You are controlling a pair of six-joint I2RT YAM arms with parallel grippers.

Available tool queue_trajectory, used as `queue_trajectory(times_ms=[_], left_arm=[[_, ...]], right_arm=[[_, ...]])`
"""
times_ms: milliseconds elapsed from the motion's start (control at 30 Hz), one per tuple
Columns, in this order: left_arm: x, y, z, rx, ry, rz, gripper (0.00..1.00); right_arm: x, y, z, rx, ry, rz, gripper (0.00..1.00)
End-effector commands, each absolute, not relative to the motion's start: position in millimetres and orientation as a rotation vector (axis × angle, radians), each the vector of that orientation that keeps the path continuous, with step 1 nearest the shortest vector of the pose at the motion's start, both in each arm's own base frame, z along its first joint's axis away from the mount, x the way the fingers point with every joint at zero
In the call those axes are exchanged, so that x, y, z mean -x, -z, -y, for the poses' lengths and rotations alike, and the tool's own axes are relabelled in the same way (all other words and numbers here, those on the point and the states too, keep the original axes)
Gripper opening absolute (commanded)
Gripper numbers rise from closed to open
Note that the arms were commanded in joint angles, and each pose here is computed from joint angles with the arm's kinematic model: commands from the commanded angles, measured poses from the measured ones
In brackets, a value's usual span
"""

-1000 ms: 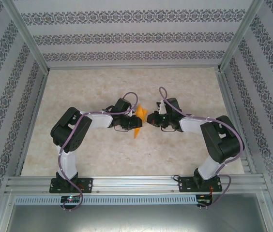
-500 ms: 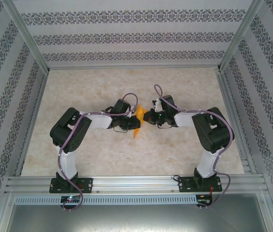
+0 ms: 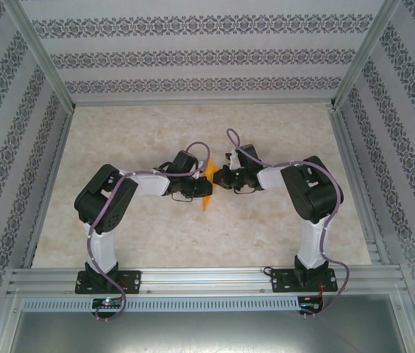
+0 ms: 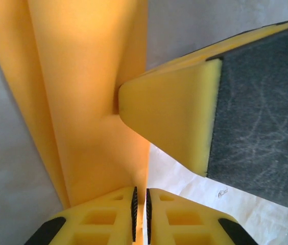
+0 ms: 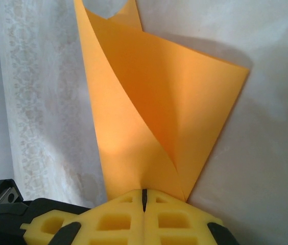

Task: Fold a paper plane with a square sheet of paper (pick it up from the middle)
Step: Fold the wing for the fifth time at the center of the table.

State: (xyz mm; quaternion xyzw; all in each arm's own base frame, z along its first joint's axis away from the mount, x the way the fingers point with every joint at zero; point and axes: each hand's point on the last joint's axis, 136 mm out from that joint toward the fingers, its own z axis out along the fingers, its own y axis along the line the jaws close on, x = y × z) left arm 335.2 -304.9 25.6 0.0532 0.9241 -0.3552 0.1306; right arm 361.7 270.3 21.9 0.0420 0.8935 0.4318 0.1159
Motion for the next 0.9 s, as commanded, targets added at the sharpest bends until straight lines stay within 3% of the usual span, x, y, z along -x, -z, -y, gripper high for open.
queue_trajectory(times_ms=[0, 867], left_arm=[[-329.7, -37.1, 307.8, -0.217, 1.034, -2.672, 0.17], [-291.6, -33.2, 311.5, -0.335, 1.07, -2.721, 0.17]], right_arm=[[-363.3, -13.7, -272.0, -0.089, -1.216, -2.644, 0.01], [-353.5, 9.9, -261.3, -0.079, -1.058, -2.752, 0.01]])
